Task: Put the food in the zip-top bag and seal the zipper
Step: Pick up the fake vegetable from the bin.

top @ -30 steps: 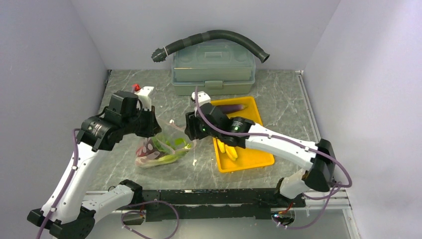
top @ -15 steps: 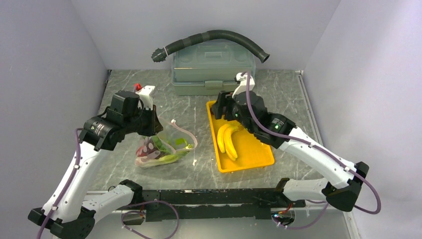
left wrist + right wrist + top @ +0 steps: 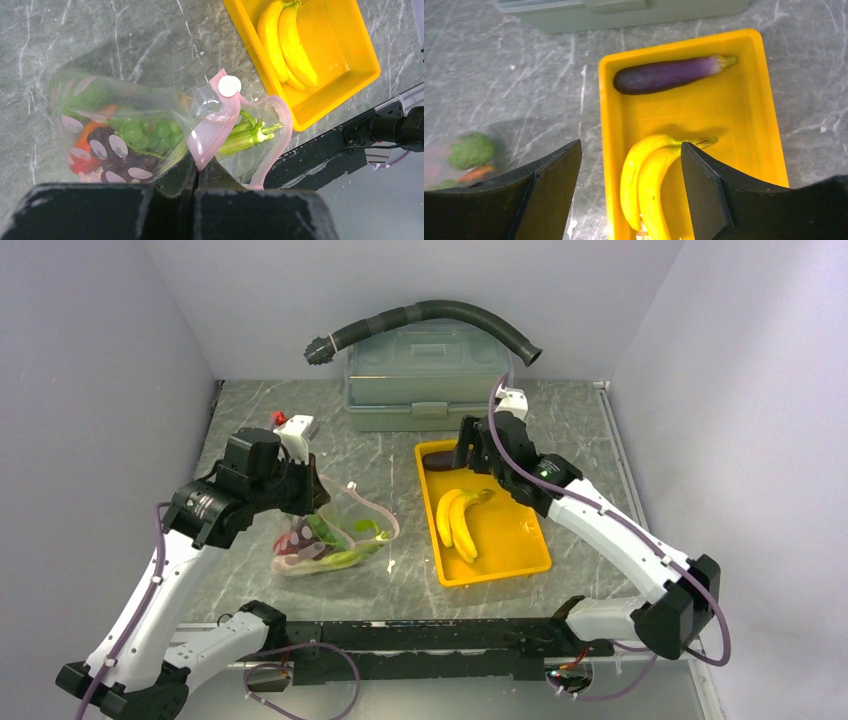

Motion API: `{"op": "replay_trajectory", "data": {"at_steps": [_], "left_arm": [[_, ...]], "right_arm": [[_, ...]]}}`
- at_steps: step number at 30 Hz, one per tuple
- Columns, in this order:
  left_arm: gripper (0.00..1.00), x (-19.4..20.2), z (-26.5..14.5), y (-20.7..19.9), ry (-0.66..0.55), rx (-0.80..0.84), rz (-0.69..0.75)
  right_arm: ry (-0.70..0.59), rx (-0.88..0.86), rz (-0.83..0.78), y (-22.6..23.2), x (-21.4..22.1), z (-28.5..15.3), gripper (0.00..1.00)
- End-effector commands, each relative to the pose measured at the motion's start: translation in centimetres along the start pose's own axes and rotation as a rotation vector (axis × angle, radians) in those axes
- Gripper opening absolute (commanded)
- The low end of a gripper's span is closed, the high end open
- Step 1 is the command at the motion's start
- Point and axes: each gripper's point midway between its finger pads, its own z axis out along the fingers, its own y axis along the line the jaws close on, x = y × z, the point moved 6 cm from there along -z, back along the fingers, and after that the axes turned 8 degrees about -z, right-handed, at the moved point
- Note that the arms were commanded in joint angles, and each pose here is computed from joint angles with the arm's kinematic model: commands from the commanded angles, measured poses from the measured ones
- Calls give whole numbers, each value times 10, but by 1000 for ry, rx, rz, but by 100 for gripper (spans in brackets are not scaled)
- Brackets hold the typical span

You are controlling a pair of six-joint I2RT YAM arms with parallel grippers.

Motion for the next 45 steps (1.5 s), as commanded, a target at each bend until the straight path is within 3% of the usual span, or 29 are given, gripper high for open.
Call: {"op": "replay_trajectory", "data": {"at_steps": [1, 21, 45], "left_arm": [[0, -7, 0, -5, -57, 49, 36], [0, -2, 6, -4, -97, 86, 58], [0, 1, 11, -3, -87, 105, 74]], "right_arm": [[24, 29, 100, -8, 6, 22, 76], [134, 284, 583, -51, 44, 133, 75], [113, 421, 854, -70, 74, 209, 73]]}}
